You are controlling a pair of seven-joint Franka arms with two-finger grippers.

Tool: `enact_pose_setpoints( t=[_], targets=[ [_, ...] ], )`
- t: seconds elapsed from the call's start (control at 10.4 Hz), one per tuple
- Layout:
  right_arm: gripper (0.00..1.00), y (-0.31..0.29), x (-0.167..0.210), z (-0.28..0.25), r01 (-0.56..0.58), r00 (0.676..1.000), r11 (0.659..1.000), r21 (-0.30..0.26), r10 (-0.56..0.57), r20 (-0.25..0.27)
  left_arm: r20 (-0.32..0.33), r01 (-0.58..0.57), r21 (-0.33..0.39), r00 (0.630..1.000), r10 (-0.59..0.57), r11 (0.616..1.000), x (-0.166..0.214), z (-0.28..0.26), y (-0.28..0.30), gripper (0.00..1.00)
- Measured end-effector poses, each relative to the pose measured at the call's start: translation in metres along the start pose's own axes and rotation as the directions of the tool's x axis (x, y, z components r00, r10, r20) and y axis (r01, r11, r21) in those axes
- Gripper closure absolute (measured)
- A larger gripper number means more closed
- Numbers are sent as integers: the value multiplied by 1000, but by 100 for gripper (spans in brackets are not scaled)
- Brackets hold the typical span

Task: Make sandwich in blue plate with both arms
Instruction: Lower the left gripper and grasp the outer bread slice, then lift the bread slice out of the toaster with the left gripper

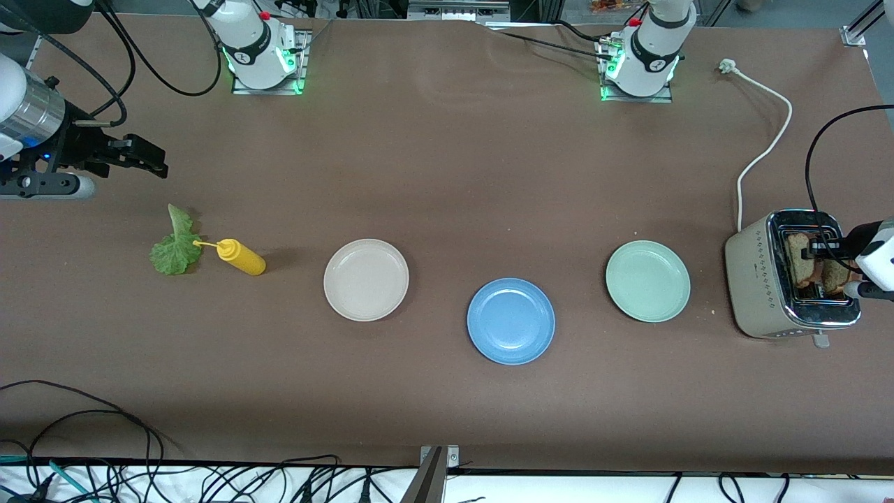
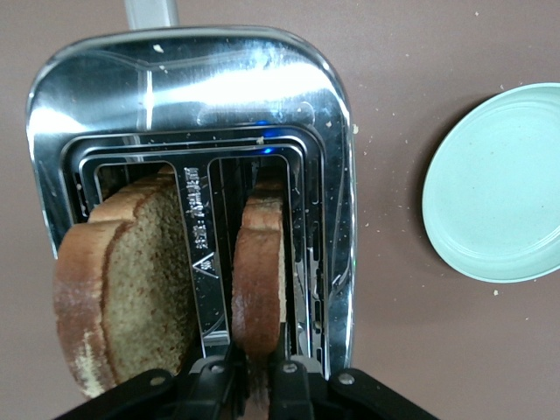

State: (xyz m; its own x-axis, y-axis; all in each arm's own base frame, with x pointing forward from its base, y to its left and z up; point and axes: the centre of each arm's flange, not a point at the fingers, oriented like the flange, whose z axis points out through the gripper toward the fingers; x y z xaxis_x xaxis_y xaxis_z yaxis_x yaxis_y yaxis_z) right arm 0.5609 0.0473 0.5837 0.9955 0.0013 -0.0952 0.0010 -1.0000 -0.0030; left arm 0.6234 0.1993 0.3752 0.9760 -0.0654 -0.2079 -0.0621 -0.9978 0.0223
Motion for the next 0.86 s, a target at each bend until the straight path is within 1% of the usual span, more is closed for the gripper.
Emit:
enact_pose_setpoints(
  t=[0.19,0.38,0.58,0.67,0.86],
  targets=[
    [0,0,0,0,0,1000,1000,0,0,0,-5,-12,2,1000,12,1000,0,-3,-1,88],
    [0,0,0,0,0,1000,1000,0,0,0,-20,-10,9,1000,10,1000,-3,-19,-2,88],
    [0,0,0,0,0,1000,1000,0,0,0,-38,-6,22,999,7,1000,-19,-60,3,89],
    [0,0,0,0,0,1000,1000,0,0,0,-50,-7,31,999,9,999,-31,-84,7,92],
    [0,0,0,0,0,1000,1000,0,0,1,-82,-24,53,996,28,998,-55,-125,17,92]
  ],
)
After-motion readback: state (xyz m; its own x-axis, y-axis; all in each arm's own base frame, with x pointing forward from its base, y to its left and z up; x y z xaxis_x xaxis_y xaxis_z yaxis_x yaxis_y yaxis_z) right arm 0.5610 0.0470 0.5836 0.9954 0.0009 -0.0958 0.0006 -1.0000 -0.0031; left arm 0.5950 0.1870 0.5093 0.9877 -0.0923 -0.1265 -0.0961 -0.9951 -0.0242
